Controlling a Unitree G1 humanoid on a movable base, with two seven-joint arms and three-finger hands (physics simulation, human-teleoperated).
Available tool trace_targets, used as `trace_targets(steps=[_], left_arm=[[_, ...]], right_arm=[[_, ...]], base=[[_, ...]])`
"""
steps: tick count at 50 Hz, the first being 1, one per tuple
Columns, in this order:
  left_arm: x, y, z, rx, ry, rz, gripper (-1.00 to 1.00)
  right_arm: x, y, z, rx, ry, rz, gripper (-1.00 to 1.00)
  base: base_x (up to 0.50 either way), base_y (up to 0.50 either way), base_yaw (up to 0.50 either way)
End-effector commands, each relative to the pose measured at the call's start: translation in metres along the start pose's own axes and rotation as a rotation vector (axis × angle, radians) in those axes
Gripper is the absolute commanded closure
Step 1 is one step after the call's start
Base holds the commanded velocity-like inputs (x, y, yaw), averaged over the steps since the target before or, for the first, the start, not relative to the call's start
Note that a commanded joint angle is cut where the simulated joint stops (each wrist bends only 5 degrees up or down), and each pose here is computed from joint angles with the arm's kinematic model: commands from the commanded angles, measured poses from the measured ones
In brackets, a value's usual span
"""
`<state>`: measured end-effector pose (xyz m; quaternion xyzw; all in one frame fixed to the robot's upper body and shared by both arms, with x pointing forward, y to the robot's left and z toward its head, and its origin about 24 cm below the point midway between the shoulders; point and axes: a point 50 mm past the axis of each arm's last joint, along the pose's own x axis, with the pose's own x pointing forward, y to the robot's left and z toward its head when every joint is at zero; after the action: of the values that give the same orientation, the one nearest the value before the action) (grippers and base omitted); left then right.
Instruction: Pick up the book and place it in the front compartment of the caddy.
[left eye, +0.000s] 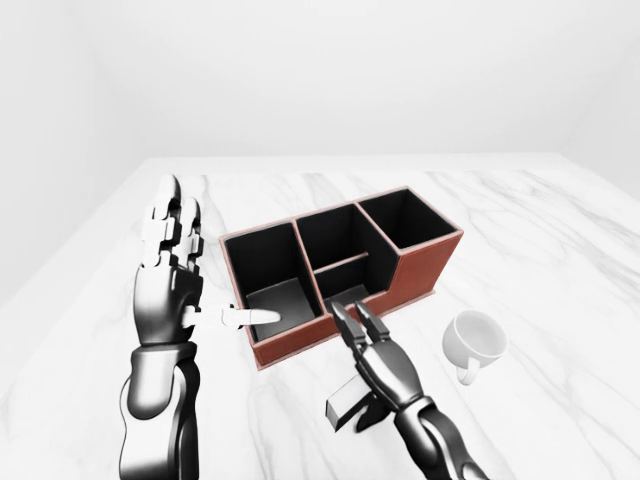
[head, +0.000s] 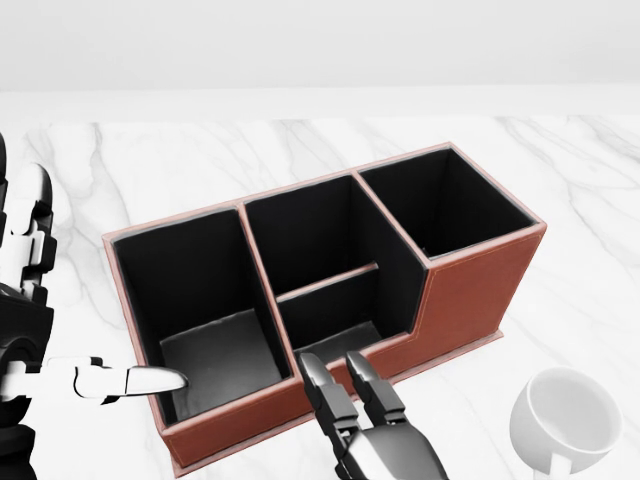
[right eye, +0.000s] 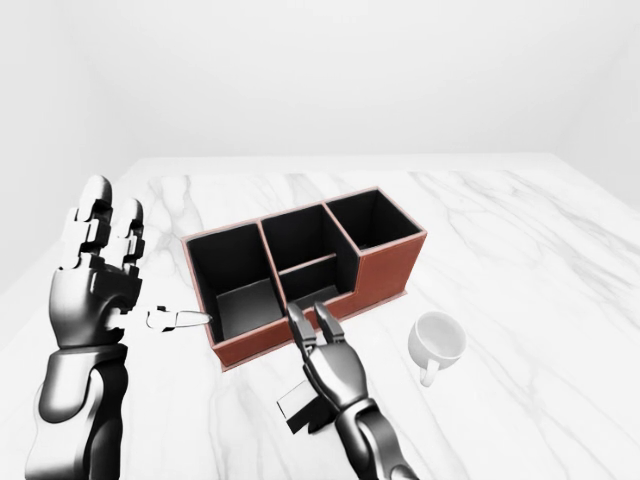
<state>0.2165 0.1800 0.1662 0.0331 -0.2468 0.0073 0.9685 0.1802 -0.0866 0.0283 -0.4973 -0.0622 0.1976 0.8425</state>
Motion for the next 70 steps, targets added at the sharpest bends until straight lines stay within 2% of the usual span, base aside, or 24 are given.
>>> trace_targets(steps=[1,19,20,21,22,23,42,70], left_arm=[[0.0,0.0,0.0,0.0,0.002,0.0,-1.0],[0.0,0.0,0.0,0.001,-0.001,0.0,-1.0],[0.0,0.0,0.0,0.001,0.002,0.0,-1.0],[0.0,0.0,0.0,0.001,0.002,0.001,-1.0],[0.0,0.0,0.0,0.001,0.0,0.001,-1.0],[0.0,0.0,0.0,0.001,0.0,0.001,-1.0],[0.0,0.0,0.0,0.0,0.001,0.0,-1.0],[0.0,0.001,0.001,-0.001,-0.005,0.003,-1.0]], right_arm=[[-0.002,0.007,-0.002,-0.004,0.011,0.012,-1.0],[-0.003,0.012,-0.004,0.0,0.019,0.025,-1.0],[-0.003,0.012,-0.004,0.001,0.019,0.023,-0.53],[-0.003,0.012,-0.004,0.004,0.019,0.023,0.58],[-0.003,0.012,-0.004,0.004,0.019,0.023,0.95],[-0.003,0.012,-0.004,0.006,0.019,0.024,1.0],[-0.003,0.006,0.0,0.008,0.001,0.016,1.0],[0.004,-0.053,0.014,0.004,-0.07,-0.097,1.0]], base=[[0.0,0.0,0.0],[0.0,0.0,0.0],[0.0,0.0,0.0],[0.0,0.0,0.0],[0.0,0.0,0.0],[0.0,0.0,0.0],[0.0,0.0,0.0],[0.0,0.0,0.0]])
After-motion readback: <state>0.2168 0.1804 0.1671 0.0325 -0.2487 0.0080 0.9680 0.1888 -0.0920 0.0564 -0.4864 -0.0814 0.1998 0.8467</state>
